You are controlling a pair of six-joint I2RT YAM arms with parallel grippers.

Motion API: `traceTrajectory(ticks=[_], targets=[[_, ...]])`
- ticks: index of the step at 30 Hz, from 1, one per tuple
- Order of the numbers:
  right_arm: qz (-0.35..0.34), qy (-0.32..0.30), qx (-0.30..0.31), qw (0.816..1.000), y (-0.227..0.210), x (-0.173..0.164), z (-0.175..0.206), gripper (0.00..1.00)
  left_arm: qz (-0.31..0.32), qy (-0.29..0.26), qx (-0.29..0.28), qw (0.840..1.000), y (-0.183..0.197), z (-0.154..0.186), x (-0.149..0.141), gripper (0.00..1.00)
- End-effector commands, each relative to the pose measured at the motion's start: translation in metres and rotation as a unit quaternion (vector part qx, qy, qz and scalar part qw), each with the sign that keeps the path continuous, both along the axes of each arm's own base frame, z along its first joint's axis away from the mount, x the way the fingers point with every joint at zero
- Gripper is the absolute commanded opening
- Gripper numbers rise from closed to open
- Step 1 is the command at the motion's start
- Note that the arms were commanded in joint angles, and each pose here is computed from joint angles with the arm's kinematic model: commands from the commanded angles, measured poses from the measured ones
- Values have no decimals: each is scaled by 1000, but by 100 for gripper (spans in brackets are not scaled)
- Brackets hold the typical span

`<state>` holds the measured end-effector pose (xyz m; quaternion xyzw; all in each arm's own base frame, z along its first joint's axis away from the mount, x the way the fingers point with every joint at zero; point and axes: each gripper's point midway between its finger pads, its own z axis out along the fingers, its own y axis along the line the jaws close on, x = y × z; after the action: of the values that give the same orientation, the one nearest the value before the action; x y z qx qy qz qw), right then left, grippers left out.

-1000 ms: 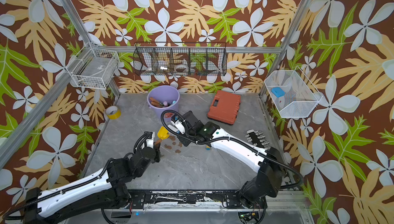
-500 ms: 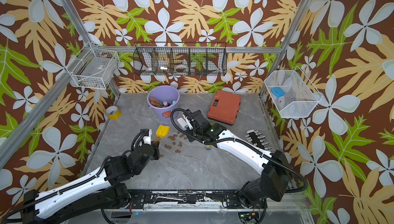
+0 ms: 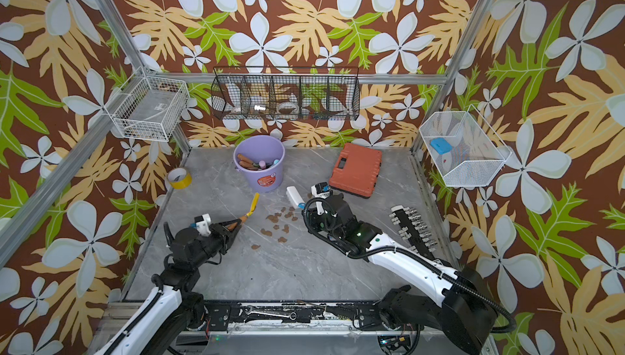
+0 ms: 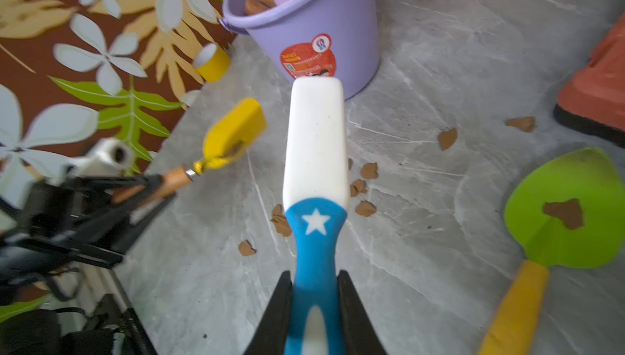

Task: Brush the soil off the hand trowel and place it into the bucket
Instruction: Brush off the soil from the hand trowel.

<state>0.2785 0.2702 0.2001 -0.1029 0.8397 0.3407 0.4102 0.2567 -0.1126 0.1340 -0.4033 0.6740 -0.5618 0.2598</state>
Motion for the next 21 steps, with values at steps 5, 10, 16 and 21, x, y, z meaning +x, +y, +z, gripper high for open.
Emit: traceTrajectory(ticks=[5,10,16,21], targets=[[38,-39,149,987,24,-8,56,0,-9,-115,-161,980,-3,76,-11,0],[76,-38,148,985,46,-21,55,0,-1,-131,-164,978,0,86,-10,0],[91,-37,156,983,56,-25,55,0,-7,-140,-160,977,-2,92,-8,0],[98,-31,157,982,62,-24,52,0,-7,-144,-158,977,-2,93,-7,0]])
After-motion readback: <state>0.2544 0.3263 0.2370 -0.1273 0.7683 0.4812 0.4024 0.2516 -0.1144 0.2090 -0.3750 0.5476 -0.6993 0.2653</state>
